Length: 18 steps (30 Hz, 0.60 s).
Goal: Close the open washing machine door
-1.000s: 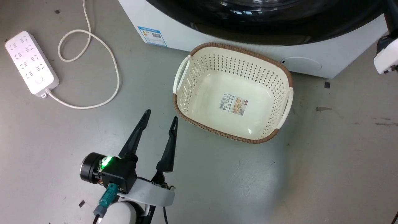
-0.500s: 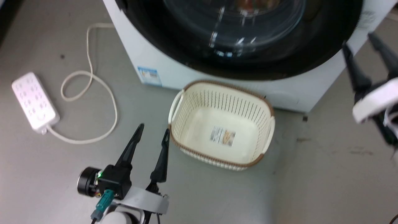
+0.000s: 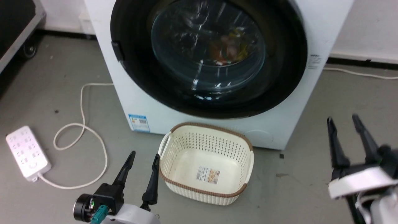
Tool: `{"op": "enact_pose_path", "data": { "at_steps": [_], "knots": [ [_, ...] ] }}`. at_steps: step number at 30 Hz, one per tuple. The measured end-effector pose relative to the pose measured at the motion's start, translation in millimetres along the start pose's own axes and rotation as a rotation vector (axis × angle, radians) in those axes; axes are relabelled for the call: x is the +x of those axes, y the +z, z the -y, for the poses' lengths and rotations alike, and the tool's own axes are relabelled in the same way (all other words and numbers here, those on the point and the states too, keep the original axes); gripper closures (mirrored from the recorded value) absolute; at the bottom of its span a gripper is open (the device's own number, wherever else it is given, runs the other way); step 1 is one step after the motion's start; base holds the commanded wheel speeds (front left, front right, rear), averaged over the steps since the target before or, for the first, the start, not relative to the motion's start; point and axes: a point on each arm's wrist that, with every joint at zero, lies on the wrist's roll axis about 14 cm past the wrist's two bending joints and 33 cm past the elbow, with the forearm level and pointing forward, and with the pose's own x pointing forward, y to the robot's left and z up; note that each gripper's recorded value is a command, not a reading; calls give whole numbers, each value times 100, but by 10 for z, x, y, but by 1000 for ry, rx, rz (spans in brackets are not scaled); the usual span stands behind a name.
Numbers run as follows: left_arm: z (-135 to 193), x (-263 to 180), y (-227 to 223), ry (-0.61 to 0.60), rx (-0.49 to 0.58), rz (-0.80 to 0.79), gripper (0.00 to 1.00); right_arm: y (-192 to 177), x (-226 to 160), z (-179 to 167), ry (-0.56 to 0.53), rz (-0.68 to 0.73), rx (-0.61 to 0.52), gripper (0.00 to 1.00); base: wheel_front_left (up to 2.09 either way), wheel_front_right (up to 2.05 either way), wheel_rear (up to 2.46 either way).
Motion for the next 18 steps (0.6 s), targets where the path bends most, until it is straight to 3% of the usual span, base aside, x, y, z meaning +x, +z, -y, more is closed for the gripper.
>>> {"op": "enact_pose_path", "data": {
  "at_steps": [5, 10, 18],
  "knots": [
    [20, -46, -47, -7, -5, -16, 0, -43, -341, -12, -76, -9, 33, 0, 0, 0, 0],
    [-21, -70, -104, -2, 3, -37, 0, -315, -693, -17, -116, -104, 53, 0, 0, 0, 0],
    [-42, -99, -145, 1, 5, -51, 0, -393, -779, -95, -100, -133, 63, 0, 0, 0, 0]
  ]
}}
